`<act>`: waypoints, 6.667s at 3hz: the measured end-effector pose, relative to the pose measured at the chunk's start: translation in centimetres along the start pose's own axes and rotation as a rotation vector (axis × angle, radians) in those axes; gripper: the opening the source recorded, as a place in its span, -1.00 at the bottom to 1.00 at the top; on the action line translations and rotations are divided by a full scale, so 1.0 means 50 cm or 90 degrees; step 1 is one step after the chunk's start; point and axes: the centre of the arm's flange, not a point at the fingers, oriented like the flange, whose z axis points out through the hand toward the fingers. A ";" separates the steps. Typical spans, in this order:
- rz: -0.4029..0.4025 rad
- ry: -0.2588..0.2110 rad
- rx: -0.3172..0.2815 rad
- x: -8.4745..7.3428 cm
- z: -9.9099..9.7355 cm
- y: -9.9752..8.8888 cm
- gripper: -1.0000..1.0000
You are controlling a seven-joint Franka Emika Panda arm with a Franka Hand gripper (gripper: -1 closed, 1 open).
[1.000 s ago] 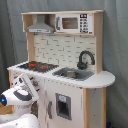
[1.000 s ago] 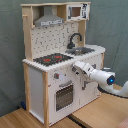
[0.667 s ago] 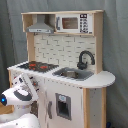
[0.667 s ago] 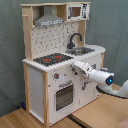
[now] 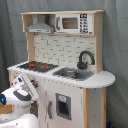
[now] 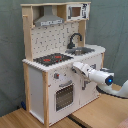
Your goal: Play with the kitchen
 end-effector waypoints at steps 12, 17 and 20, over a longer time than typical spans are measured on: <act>-0.542 -0.044 0.035 0.038 -0.049 0.035 1.00; -0.504 -0.112 -0.042 0.055 -0.110 0.398 1.00; -0.525 -0.158 -0.060 0.013 -0.079 0.597 1.00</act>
